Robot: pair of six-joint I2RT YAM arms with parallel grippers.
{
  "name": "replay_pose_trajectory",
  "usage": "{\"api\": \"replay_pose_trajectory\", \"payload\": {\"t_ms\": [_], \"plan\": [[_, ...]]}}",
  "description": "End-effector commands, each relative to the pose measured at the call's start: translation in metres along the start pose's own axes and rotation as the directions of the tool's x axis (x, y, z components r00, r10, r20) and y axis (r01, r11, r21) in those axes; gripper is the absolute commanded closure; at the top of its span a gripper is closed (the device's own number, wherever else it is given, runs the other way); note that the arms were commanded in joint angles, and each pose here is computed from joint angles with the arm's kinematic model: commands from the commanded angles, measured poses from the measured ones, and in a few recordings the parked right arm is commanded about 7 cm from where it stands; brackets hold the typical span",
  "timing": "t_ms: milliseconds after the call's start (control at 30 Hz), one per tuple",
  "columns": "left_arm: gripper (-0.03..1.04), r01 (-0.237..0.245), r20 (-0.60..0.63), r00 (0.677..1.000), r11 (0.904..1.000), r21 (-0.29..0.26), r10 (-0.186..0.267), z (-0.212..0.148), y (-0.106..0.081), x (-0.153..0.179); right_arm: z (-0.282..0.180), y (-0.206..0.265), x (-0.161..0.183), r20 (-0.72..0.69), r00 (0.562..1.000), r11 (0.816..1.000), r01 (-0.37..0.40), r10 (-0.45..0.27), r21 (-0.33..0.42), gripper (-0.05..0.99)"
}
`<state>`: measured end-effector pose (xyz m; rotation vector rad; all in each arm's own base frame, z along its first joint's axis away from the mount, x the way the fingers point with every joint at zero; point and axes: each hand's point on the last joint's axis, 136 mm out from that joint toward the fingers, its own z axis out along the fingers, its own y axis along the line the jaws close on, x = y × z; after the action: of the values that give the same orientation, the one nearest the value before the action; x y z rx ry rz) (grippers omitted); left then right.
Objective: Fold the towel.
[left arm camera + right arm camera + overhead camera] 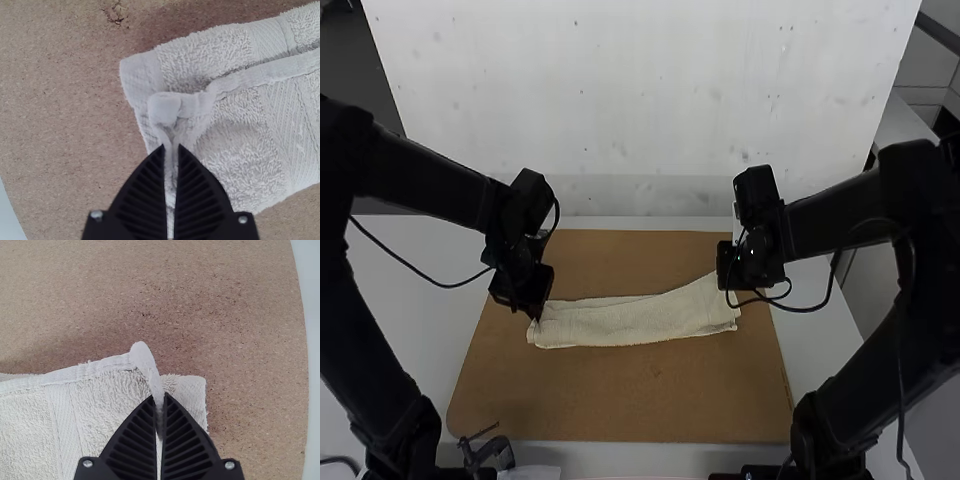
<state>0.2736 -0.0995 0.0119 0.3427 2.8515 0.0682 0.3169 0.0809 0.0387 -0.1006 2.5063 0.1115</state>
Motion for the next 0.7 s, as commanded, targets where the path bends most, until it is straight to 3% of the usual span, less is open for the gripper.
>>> {"api": "replay_pose_trajectory", "payload": {"t_ms": [0, 67, 100, 200, 300, 333, 467, 667], "plan": [[1.0, 0.006, 0.028, 1.0, 0.9997, -0.025, -0.005, -0.002, 0.001, -0.016, 0.001, -0.006, -0.015, 0.029, 0.999, 1.0, -0.021, 0.021, 0.02, 0.92], [0.99, 0.006, 0.027, 1.0, 0.9994, -0.034, -0.005, -0.001, 0.002, -0.018, 0.001, -0.008, -0.015, 0.028, 0.999, 0.999, -0.031, 0.03, 0.023, 0.92], [0.98, 0.01, 0.033, 0.999, 0.9991, -0.042, -0.008, -0.002, 0.004, -0.02, 0.001, -0.009, -0.015, 0.03, 0.999, 0.999, -0.041, 0.04, 0.025, 0.86], [0.68, 0.035, 0.058, 0.998, 0.9985, -0.043, -0.032, -0.007, 0.011, -0.029, 0.0, -0.017, -0.018, 0.035, 0.997, 0.997, -0.074, 0.073, 0.035, 0.52], [0.16, 0.063, 0.143, 0.988, 0.9978, -0.018, -0.06, -0.031, 0.019, -0.048, -0.002, -0.021, -0.021, 0.035, 0.994, 0.995, -0.1, 0.099, 0.029, 0.42], [0.1, 0.077, 0.178, 0.981, 0.997, -0.009, -0.074, -0.041, 0.023, -0.055, -0.002, -0.022, -0.021, 0.035, 0.994, 0.994, -0.103, 0.102, 0.028, 0.39], [0.1, 0.124, 0.291, 0.949, 0.9923, 0.004, -0.12, -0.075, 0.044, -0.073, -0.002, -0.025, -0.02, 0.017, 0.99, 0.991, -0.137, 0.137, 0.012, 0.34], [0.1, 0.15, 0.396, 0.902, 0.9851, 0.085, -0.171, -0.1, 0.057, -0.084, -0.002, -0.019, -0.011, -0.031, 0.989, 0.989, -0.147, 0.146, -0.023, 0.34]]}}
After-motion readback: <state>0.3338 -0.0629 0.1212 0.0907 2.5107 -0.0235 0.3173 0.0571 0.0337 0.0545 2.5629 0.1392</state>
